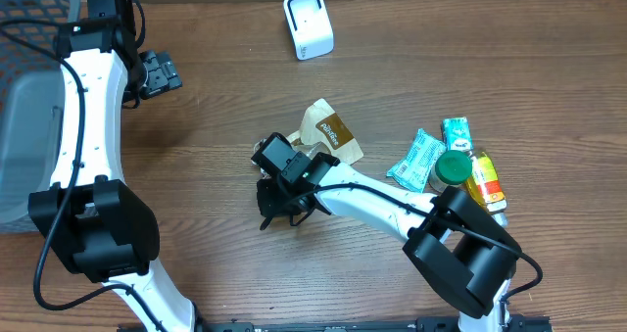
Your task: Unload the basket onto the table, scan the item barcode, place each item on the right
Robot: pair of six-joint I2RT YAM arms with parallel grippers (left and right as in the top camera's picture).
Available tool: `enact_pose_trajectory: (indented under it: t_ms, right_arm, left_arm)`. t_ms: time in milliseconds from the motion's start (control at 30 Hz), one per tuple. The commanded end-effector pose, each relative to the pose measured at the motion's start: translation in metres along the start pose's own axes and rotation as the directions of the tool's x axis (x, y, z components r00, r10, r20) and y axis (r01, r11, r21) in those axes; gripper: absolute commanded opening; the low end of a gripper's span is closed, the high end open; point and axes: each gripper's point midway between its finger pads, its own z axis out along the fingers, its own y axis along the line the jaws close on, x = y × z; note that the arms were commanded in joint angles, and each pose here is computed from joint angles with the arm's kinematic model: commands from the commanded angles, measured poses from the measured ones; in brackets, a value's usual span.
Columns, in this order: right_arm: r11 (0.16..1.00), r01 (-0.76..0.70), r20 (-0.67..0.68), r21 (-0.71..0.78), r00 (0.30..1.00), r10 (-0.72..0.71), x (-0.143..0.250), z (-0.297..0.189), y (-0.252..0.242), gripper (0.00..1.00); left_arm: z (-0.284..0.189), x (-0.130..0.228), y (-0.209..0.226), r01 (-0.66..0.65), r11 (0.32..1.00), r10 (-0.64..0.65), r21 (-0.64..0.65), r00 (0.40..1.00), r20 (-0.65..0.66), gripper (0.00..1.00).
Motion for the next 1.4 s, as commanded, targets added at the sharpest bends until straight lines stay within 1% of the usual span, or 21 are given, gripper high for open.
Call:
enact_pose_trajectory:
  t_ms: [0, 167, 267, 333, 400, 533, 767, 1067, 1167, 1233, 1367]
  right_arm:
    - [0.999, -0.033, -0.01, 0.023, 0.999, 0.033, -0.002, -0.004, -0.012, 0.18]
    - [0.993, -0.094, -0.091, 0.067, 0.991, 0.1, 0.009, -0.01, -0.033, 0.18]
    - [0.983, -0.133, -0.135, 0.13, 0.979, 0.15, 0.018, -0.015, -0.052, 0.18]
    - [0.974, -0.155, -0.159, 0.165, 0.971, 0.181, 0.024, -0.019, -0.063, 0.18]
    - [0.973, -0.157, -0.154, 0.172, 0.971, 0.184, 0.023, -0.019, -0.065, 0.18]
    - [0.974, -0.148, -0.106, 0.172, 0.98, 0.168, 0.012, -0.017, -0.065, 0.17]
    - [0.984, -0.132, -0.025, 0.121, 0.99, 0.136, -0.01, -0.014, -0.055, 0.17]
    - [0.997, -0.083, 0.127, 0.009, 0.989, 0.081, -0.049, -0.014, -0.028, 0.18]
    - [0.997, -0.072, 0.16, -0.012, 0.984, 0.072, -0.057, -0.015, -0.023, 0.19]
    - [0.998, -0.066, 0.176, -0.021, 0.982, 0.069, -0.061, -0.015, -0.021, 0.23]
    - [0.998, -0.068, 0.254, 0.013, 0.965, 0.063, -0.076, -0.019, -0.026, 0.24]
  left_arm:
    - [-0.009, -0.003, -0.002, 0.001, 1.0, -0.001, 0.007, 1.0, 0.024, 1.0]
    - [-0.009, -0.003, -0.002, 0.001, 1.0, -0.001, 0.007, 1.0, 0.024, 0.99]
    - [-0.009, -0.003, -0.002, 0.001, 1.0, -0.001, 0.007, 1.0, 0.024, 1.0]
    - [-0.009, -0.003, -0.002, 0.001, 1.0, -0.001, 0.007, 1.0, 0.024, 1.0]
    - [-0.009, -0.003, -0.002, 0.001, 1.0, -0.001, 0.007, 1.0, 0.024, 1.0]
    - [-0.009, -0.003, -0.002, 0.001, 1.0, -0.001, 0.007, 1.0, 0.024, 1.0]
    - [-0.009, -0.003, -0.002, 0.001, 1.0, -0.001, 0.007, 1.0, 0.024, 1.0]
    - [-0.009, -0.003, -0.002, 0.001, 1.0, -0.001, 0.008, 1.0, 0.024, 1.0]
    - [-0.009, -0.003, -0.002, 0.001, 1.0, -0.001, 0.007, 1.0, 0.024, 1.0]
    - [-0.009, -0.003, -0.002, 0.001, 1.0, -0.001, 0.007, 1.0, 0.024, 1.0]
    - [-0.009, -0.003, -0.002, 0.001, 1.0, -0.001, 0.007, 1.0, 0.024, 1.0]
